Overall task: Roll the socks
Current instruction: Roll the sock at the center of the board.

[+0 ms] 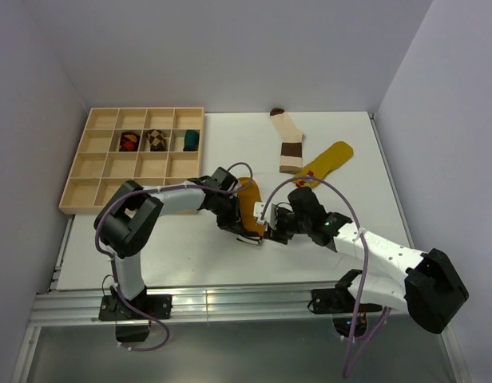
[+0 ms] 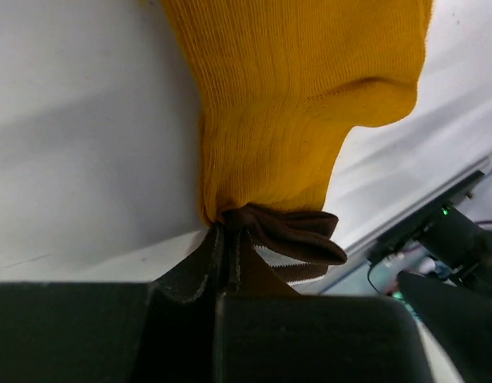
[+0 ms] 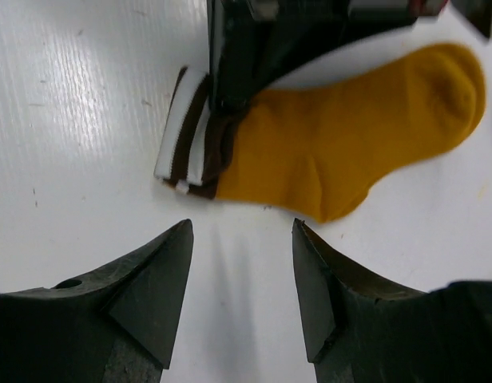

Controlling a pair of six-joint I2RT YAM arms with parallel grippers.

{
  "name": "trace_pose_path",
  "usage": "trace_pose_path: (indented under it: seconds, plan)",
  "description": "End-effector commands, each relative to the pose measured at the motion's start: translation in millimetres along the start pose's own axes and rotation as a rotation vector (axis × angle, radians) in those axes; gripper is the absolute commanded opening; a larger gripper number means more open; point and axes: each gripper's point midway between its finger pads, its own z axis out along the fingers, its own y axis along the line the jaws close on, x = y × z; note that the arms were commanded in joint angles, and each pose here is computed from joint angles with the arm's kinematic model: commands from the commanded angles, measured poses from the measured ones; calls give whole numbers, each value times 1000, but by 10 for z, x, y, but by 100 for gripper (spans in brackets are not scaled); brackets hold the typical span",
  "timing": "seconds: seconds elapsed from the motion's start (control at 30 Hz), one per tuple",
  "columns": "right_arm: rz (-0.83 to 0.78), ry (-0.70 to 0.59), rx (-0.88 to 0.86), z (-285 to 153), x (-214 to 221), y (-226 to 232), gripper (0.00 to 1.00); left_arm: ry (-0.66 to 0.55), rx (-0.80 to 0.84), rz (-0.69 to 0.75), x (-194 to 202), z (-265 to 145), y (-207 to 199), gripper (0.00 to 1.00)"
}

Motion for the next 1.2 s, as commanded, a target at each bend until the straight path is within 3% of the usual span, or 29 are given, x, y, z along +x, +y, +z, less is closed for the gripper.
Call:
trace_pose_path:
  seconds: [0.0,0.4,0.7,0.9,0.93,1.0,1.1,1.13,1.17]
  plan:
    - [-155,-55,77,59,-274,-136,60,128,-47,-81,241,43,92,0]
    - [-356,14,-49,404,-277,437,61,146,-69,-86,140,86,42,0]
    - [-357,101,-3,592,-168,314,54,160,-48,-84,178,90,28,0]
    - [-322,139,28,639,-140,235,30,154,-27,-67,161,59,-26,1]
    - [-308,154,19,627,-115,241,20,145,-27,-65,146,58,-21,0]
    - [-266,135,-32,625,-190,284,13,121,-18,-64,131,16,-46,4]
    - [-155,154,-79,542,-139,143,12,49,29,-59,57,-73,-152,13]
    - [-111,164,-161,498,-93,242,12,4,66,-42,-22,-83,-226,21]
    - [-62,156,-151,461,-147,62,12,-14,86,-57,-39,-107,-268,25]
